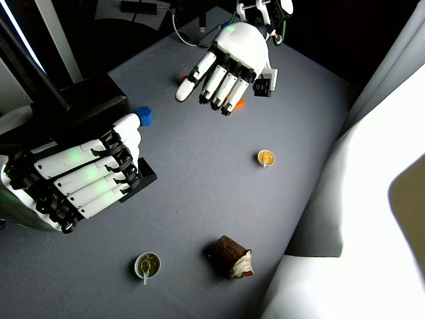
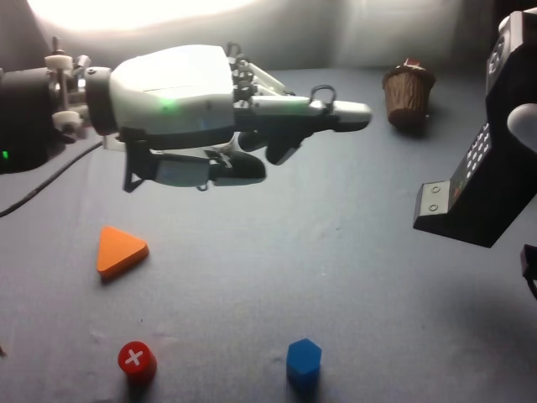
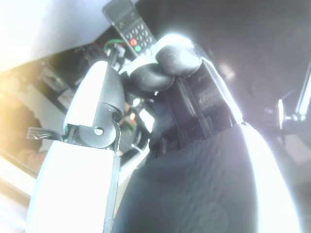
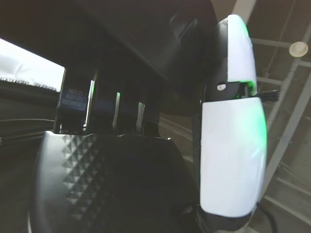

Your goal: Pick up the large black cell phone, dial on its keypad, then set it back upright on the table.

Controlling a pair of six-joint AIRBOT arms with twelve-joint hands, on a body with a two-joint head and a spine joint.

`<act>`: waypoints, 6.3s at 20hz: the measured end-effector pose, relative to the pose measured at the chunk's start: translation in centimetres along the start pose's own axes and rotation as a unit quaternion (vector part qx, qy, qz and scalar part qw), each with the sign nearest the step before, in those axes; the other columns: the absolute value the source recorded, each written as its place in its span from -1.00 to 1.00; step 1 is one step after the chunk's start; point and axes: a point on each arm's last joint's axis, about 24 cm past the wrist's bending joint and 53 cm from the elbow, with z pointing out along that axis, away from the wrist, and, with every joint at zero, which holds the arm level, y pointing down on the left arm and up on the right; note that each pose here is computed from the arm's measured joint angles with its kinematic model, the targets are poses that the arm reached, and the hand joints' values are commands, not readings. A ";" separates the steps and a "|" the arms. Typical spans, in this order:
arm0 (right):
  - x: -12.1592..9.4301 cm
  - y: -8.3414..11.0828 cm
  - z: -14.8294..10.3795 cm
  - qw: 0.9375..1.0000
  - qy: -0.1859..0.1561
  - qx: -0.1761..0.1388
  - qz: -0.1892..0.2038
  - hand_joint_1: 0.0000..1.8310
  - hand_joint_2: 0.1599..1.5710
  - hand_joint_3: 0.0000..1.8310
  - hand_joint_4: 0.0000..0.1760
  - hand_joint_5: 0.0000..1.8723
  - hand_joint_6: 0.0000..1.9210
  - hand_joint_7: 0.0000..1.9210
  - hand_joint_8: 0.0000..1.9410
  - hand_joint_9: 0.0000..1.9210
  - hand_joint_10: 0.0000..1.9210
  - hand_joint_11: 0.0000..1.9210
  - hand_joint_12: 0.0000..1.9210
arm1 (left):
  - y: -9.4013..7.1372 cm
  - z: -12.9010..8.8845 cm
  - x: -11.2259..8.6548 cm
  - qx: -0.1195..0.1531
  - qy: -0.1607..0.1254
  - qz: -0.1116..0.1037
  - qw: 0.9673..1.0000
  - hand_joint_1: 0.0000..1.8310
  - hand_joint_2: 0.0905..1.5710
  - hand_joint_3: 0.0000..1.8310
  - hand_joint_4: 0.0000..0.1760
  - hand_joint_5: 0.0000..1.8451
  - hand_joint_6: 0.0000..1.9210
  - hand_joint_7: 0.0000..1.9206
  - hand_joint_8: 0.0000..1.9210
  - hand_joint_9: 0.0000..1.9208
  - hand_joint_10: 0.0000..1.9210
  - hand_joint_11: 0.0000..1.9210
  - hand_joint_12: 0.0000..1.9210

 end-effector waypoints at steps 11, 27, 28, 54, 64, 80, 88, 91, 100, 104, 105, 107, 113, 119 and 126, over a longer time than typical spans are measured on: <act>0.0 0.1 0.0 1.000 0.000 0.000 0.000 0.51 0.35 -1.00 -1.00 0.02 -0.12 0.00 0.01 0.00 0.28 0.03 0.05 | -1.7 3.5 2.9 -0.008 0.012 0.016 1.000 0.41 0.65 -1.00 -0.50 -0.95 -1.00 -0.37 0.71 -0.18 1.00 -0.24 1.00; 0.3 0.0 -0.1 1.000 -0.003 0.002 0.005 0.50 0.36 -1.00 -1.00 0.03 -0.15 -0.04 0.10 -0.05 0.35 -0.03 0.18 | 0.9 5.5 3.6 -0.075 0.013 0.057 0.995 0.41 0.66 -0.99 -0.44 -0.97 -1.00 -0.38 0.72 -0.16 1.00 -0.21 1.00; 0.4 0.0 -0.1 1.000 -0.001 0.003 0.006 0.50 0.37 -1.00 -1.00 0.02 -0.14 -0.05 0.11 -0.06 0.36 -0.04 0.18 | 0.7 5.7 3.8 -0.073 0.015 0.056 0.996 0.40 0.67 -0.99 -0.50 -0.99 -1.00 -0.40 0.74 -0.16 1.00 -0.22 1.00; 0.4 0.2 -0.1 1.000 -0.001 0.002 0.004 0.50 0.38 -1.00 -1.00 0.02 -0.12 -0.05 0.12 -0.08 0.38 -0.05 0.21 | 3.8 0.8 -0.9 -0.115 -0.017 0.064 0.991 0.58 0.67 -1.00 -0.45 -0.96 -1.00 -0.47 0.66 -0.41 0.99 -0.28 1.00; 0.3 0.2 -0.1 1.000 -0.002 0.002 0.004 0.50 0.38 -1.00 -1.00 -0.05 -0.03 -0.07 0.13 -0.02 0.34 0.02 0.12 | 1.5 4.0 1.3 -0.078 -0.007 0.055 0.995 0.58 0.67 -0.99 -0.49 -0.97 -0.99 -0.47 0.67 -0.42 1.00 -0.26 1.00; 0.4 0.1 -0.2 1.000 -0.005 0.003 0.007 0.50 0.38 -1.00 -1.00 -0.01 -0.10 -0.05 0.13 -0.05 0.36 -0.01 0.21 | -1.5 7.1 4.4 -0.052 0.003 0.039 0.998 0.39 0.69 -0.97 -0.47 -1.00 -1.00 -0.43 0.81 -0.16 1.00 -0.21 1.00; 0.3 0.2 -0.1 1.000 0.000 0.002 0.001 0.50 0.37 -1.00 -1.00 0.00 -0.12 -0.04 0.13 -0.02 0.31 0.04 0.11 | -0.5 3.9 1.6 -0.062 -0.010 -0.009 0.998 0.39 0.68 -0.97 -0.40 -0.99 -1.00 -0.42 0.80 -0.16 1.00 -0.18 1.00; -0.7 0.2 0.0 1.000 -0.015 -0.003 -0.006 0.50 0.36 -1.00 -1.00 0.01 -0.13 -0.03 0.09 -0.01 0.30 0.07 0.09 | 0.4 1.8 0.4 -0.061 -0.009 -0.078 0.995 0.39 0.69 -0.97 -0.48 -0.98 -1.00 -0.43 0.82 -0.15 1.00 -0.19 1.00; -2.5 -1.5 -1.1 0.999 -0.016 0.017 -0.034 0.51 0.34 -1.00 -1.00 0.05 -0.17 0.01 0.02 0.01 0.26 0.05 0.07 | -1.7 -0.6 3.3 -0.028 0.107 -0.235 0.966 0.53 0.67 -0.96 -1.00 -0.85 -0.98 -0.46 0.75 -0.43 1.00 -0.30 1.00; -3.0 -1.8 -1.7 0.999 -0.018 0.027 -0.042 0.51 0.31 -1.00 -1.00 0.08 -0.19 0.04 -0.05 0.05 0.20 0.06 0.03 | -2.7 -1.0 0.5 0.008 0.063 -0.261 0.963 0.00 0.64 -1.00 -1.00 -0.78 -1.00 -0.42 0.19 -0.49 0.62 -0.58 0.99; -3.0 -1.8 -1.7 0.999 -0.017 0.029 -0.043 0.51 0.32 -1.00 -1.00 0.08 -0.17 0.03 -0.05 0.05 0.21 0.05 0.02 | -2.7 -1.1 0.0 0.012 0.053 -0.265 0.963 -0.48 0.63 -1.00 -1.00 -0.69 -0.99 -0.42 -0.53 -0.58 -0.03 -0.81 0.69; -3.0 -1.9 -1.9 0.998 -0.016 0.031 -0.044 0.51 0.32 -1.00 -1.00 0.07 -0.15 0.02 -0.04 0.05 0.19 0.05 0.02 | -2.8 -1.3 -0.1 0.017 0.051 -0.270 0.961 -0.61 0.63 -1.00 -1.00 -0.65 -0.99 -0.36 -0.74 -0.53 -0.28 -0.83 0.56; -3.5 -2.2 -2.1 0.998 -0.017 0.035 -0.050 0.51 0.32 -1.00 -1.00 0.09 -0.17 0.01 -0.03 0.06 0.19 0.08 0.00 | -4.5 -2.1 -3.5 0.067 -0.001 -0.287 0.956 -1.00 0.53 -1.00 -1.00 -0.70 -1.00 -0.69 -0.99 -0.75 -0.99 -1.00 -0.33; -4.5 -1.5 -1.5 0.997 -0.012 0.026 -0.072 0.51 0.32 -1.00 -1.00 0.11 -0.20 0.01 -0.02 0.03 0.22 0.06 0.01 | -2.5 -1.7 -4.3 0.035 -0.055 -0.351 0.934 -1.00 0.54 -1.00 -1.00 -0.77 -0.99 -0.76 -0.99 -0.82 -0.99 -1.00 -0.54; -4.2 -2.6 -1.0 0.998 -0.013 0.015 -0.063 0.51 0.32 -1.00 -1.00 0.09 -0.17 0.00 -0.02 0.05 0.20 0.06 -0.02 | 0.5 -1.4 -5.1 -0.017 -0.109 -0.398 0.911 -1.00 0.54 -1.00 -0.98 -0.75 -1.00 -0.72 -0.99 -0.78 -0.99 -1.00 -0.44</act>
